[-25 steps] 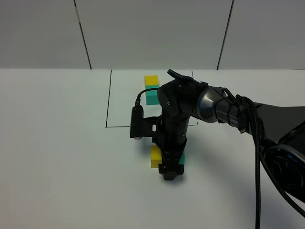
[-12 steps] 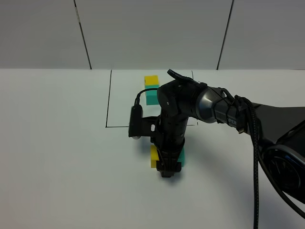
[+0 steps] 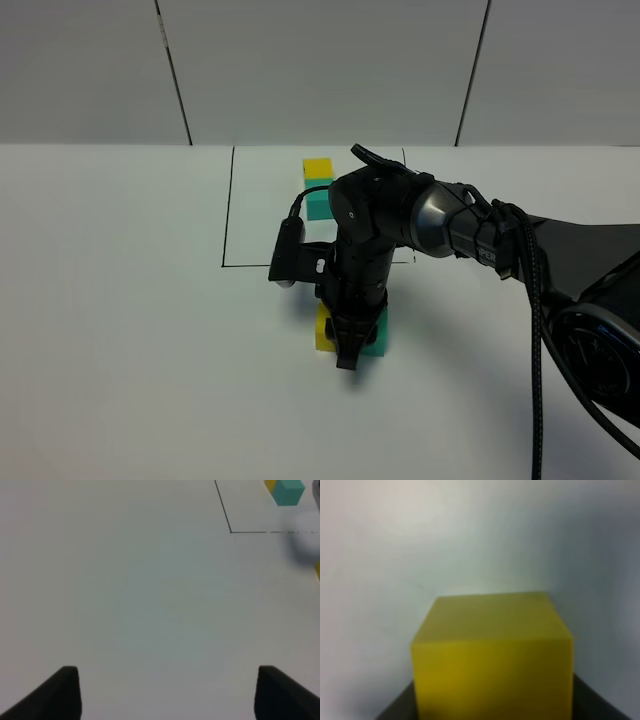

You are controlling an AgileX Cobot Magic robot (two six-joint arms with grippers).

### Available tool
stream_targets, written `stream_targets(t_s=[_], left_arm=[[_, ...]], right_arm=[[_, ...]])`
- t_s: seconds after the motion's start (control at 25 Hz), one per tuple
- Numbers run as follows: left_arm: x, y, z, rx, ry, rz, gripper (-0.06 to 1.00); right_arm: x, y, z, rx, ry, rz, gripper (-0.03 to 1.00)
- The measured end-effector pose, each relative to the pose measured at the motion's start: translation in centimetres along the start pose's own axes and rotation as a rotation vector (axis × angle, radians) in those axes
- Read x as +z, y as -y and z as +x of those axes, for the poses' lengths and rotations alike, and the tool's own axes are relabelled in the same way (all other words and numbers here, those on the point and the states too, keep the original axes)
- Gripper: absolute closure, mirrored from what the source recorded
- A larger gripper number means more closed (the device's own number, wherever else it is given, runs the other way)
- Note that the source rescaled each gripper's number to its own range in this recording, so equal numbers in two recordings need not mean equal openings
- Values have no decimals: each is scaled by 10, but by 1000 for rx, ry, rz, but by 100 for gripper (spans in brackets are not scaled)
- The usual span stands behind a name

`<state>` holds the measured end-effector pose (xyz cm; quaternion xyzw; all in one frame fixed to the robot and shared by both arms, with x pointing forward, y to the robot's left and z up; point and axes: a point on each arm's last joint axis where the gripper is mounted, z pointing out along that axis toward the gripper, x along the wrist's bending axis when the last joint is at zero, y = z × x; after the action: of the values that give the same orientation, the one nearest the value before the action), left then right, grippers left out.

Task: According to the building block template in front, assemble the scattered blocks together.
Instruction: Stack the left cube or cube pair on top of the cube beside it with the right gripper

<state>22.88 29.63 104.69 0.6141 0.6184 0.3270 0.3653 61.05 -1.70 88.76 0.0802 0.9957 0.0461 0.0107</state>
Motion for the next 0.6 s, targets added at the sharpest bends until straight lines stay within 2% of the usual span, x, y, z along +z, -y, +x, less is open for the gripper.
stream_targets(t_s=[0.2, 0.32, 0.48, 0.6], left_arm=[[0, 0, 0, 0, 0, 0, 35], [0, 0, 0, 0, 0, 0, 35], [0, 0, 0, 0, 0, 0, 35], [0, 0, 0, 0, 0, 0, 35]], right_arm=[[-2, 0, 2, 155, -20, 9, 95], [-7, 0, 2, 303, -21, 7, 95], [-29, -3, -1, 652, 5, -43, 95], [-48, -5, -2, 998, 13, -99, 95]])
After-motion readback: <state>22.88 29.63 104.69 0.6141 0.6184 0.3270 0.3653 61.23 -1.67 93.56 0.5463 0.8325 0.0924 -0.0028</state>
